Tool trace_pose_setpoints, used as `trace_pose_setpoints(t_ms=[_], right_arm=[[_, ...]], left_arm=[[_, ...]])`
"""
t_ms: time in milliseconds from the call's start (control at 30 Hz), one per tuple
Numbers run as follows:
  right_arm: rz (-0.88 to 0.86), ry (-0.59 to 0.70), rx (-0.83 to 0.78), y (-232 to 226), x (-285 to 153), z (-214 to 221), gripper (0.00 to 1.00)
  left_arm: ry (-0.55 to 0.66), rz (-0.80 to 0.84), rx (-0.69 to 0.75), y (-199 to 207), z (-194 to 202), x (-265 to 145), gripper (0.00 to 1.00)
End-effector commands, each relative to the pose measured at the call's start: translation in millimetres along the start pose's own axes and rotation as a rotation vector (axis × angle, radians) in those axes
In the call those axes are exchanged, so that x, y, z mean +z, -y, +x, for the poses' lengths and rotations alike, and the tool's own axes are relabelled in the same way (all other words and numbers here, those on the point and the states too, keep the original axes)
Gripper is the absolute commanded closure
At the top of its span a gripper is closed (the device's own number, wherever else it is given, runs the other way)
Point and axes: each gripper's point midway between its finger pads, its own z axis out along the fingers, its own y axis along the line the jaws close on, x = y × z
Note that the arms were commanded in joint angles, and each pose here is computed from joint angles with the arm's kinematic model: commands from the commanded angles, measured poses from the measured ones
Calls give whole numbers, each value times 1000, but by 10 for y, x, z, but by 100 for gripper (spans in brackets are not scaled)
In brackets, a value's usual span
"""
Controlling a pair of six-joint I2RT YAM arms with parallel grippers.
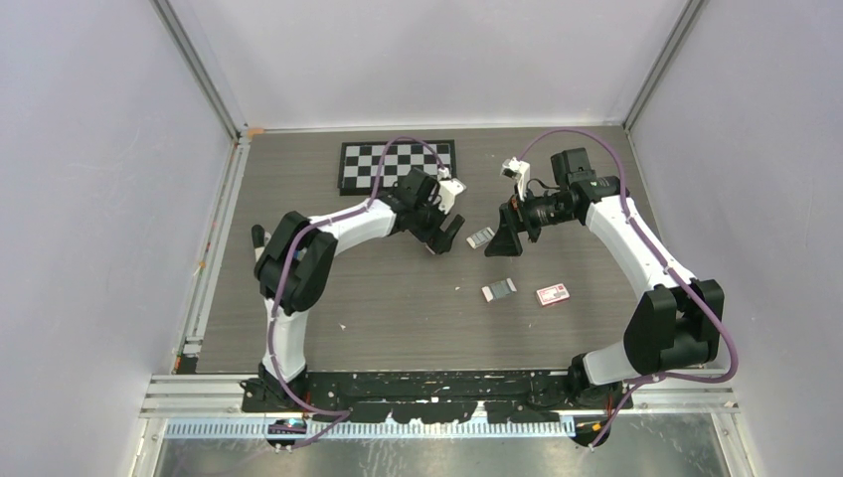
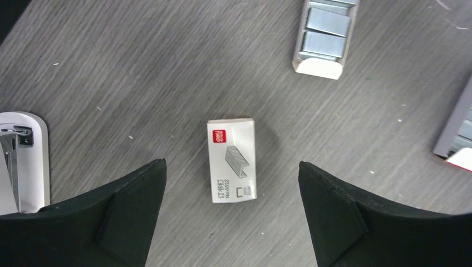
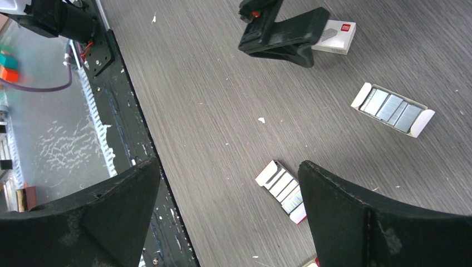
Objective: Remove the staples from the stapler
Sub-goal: Move the staple box to the center of the board.
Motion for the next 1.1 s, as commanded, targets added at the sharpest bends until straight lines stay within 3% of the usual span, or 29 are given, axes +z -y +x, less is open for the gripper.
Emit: trace_pose_setpoints(t_ms=[0,400,600,800,1067], right_arm=[[-3,47,-77,-110,-108,-175,2],[-3,48,-73,-99,-111,-170,2],[-4,49,-74,-102,-114,-174,2],[-4,50,-73,-109,-119,-175,2],[-15,48,-63,-107,-105,-163,2]], left_arm=[[-72,-40,48,-69,17,60,15],[-131,-17,115,39,138,160,38],[-124,13,157,111,233,93,61],[-140,41,191,224,409,-48,66],[-148,151,328,583,827,-396,65]])
